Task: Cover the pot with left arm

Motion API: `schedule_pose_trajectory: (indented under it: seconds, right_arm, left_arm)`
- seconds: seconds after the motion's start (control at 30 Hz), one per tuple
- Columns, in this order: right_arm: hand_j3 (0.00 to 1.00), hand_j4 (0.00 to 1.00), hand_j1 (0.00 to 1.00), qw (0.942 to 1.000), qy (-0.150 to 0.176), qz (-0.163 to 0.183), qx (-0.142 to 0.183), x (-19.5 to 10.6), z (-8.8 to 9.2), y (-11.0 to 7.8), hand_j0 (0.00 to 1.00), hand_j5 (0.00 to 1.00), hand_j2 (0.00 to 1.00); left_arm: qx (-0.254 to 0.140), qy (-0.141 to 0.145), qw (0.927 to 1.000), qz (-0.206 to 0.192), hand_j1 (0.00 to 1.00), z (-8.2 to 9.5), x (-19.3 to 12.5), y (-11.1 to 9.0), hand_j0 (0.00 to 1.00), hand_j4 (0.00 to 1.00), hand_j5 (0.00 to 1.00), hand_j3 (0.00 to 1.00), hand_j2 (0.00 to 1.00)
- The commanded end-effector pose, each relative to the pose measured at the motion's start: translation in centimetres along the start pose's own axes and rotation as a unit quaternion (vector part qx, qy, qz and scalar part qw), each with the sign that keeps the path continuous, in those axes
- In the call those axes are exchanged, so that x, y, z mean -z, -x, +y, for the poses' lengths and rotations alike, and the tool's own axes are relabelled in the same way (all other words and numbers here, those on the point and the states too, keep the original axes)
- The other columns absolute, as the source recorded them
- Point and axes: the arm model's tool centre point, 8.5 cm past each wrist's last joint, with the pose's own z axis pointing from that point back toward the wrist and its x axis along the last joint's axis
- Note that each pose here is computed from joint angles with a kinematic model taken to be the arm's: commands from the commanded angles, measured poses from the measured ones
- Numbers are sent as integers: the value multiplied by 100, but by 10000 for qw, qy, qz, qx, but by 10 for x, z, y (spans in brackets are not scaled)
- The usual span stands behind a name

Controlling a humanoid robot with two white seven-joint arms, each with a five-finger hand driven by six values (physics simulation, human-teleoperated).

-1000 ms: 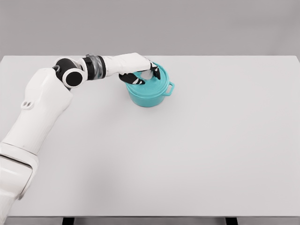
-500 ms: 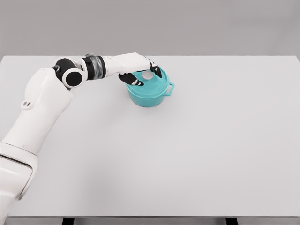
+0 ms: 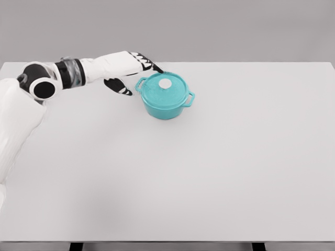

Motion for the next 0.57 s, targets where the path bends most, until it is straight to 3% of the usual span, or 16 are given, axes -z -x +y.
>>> schedule_pose_trajectory:
  seconds: [0.0, 0.1, 0.17, 0.23, 0.33, 0.53]
  right_arm:
    - [100, 100, 100, 10000, 0, -5, -3, 0, 0, 0, 100, 100, 100]
    - [100, 100, 100, 10000, -2, 2, -2, 0, 0, 0, 100, 100, 100]
    - [100, 100, 100, 10000, -2, 2, -2, 0, 0, 0, 100, 100, 100]
    - [100, 100, 100, 10000, -2, 1, 5, 0, 0, 0, 100, 100, 100]
    - [100, 100, 100, 10000, -2, 2, -2, 0, 0, 0, 100, 100, 100]
    - [100, 100, 100, 10000, -2, 2, -2, 0, 0, 0, 100, 100, 100]
  left_arm:
    - [511, -220, 9984, 24, 100, 39, -64, -3, 100, 100, 100, 100, 100]
    - [340, -196, 9991, 172, 100, 34, -115, 4, 100, 100, 100, 100, 100]
    - [107, -156, 9992, 339, 100, 18, -132, 13, 100, 100, 100, 100, 100]
    - [-230, -96, 9983, 535, 100, -12, -148, 20, 100, 100, 100, 100, 100]
    - [-482, 37, 9969, 626, 100, -35, -152, 24, 100, 100, 100, 100, 100]
    - [-597, 140, 9958, 681, 100, -48, -154, 26, 100, 100, 100, 100, 100]
